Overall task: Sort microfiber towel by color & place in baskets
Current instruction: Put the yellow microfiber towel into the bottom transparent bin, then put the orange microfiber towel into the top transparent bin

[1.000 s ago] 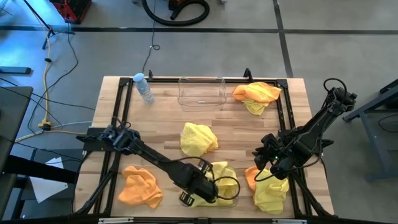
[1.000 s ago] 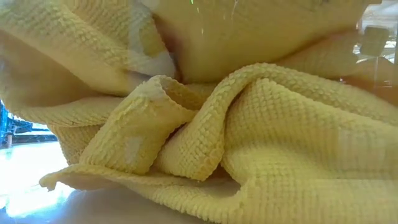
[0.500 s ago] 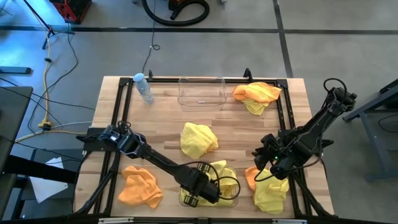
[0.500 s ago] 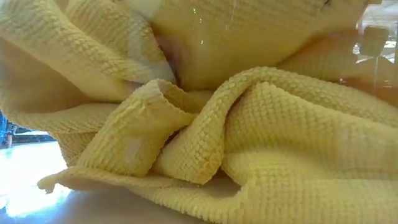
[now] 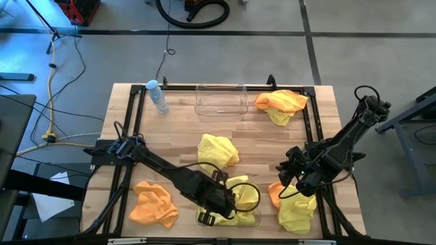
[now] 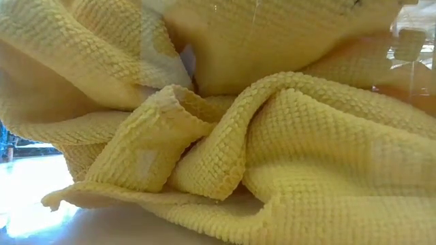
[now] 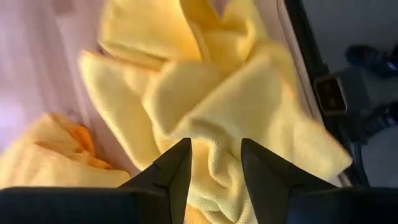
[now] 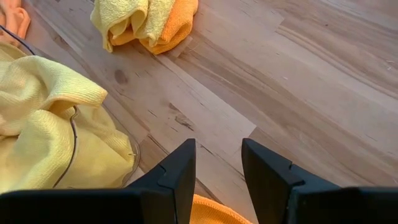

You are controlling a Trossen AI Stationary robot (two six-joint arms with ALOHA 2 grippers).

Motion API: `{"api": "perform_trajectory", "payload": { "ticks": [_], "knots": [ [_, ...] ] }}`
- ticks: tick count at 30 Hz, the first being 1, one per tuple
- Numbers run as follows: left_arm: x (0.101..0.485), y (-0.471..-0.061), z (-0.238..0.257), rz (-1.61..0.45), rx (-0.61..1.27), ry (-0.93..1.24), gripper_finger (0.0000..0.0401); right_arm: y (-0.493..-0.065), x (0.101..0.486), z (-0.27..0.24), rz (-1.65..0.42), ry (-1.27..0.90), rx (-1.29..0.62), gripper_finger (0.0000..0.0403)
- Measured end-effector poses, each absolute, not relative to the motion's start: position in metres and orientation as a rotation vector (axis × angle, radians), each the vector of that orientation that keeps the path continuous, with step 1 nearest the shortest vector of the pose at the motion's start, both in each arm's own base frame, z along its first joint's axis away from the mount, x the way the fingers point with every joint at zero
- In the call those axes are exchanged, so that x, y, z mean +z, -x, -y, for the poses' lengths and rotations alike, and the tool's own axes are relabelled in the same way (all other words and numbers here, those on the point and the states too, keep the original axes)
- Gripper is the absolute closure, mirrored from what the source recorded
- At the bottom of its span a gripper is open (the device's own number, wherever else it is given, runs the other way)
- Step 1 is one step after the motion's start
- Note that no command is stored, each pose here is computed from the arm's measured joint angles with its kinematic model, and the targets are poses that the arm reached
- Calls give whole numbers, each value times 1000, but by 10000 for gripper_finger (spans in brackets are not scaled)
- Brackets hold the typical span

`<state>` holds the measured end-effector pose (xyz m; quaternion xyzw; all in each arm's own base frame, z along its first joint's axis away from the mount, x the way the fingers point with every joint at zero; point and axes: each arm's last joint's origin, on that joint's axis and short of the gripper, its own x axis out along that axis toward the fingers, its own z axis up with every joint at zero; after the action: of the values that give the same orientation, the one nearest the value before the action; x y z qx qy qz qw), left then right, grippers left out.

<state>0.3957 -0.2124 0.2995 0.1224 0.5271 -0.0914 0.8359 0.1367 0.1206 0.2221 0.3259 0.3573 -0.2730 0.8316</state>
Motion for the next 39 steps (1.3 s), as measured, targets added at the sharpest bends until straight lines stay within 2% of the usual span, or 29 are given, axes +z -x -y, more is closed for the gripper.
{"api": "perform_trajectory", "payload": {
  "ticks": [4,8,18,25,31,39],
  "knots": [
    [307,-399,214,-1030,-213,-295,272,-137,222,-121,-757,-691,-579,279],
    [298,-411,221,-962,-270,-362,272,-137,222,-121,-756,-695,-576,279],
    [232,-433,230,-1100,-311,-456,272,-139,223,-123,-742,-725,-558,279],
    [199,-443,228,-1167,-327,-465,272,-140,224,-124,-738,-734,-552,279],
    [207,-442,226,-1150,-293,-450,272,-139,223,-124,-753,-739,-548,279],
    [270,-425,216,-1034,-198,-326,272,-139,223,-124,-761,-731,-544,279]
  ]
}}
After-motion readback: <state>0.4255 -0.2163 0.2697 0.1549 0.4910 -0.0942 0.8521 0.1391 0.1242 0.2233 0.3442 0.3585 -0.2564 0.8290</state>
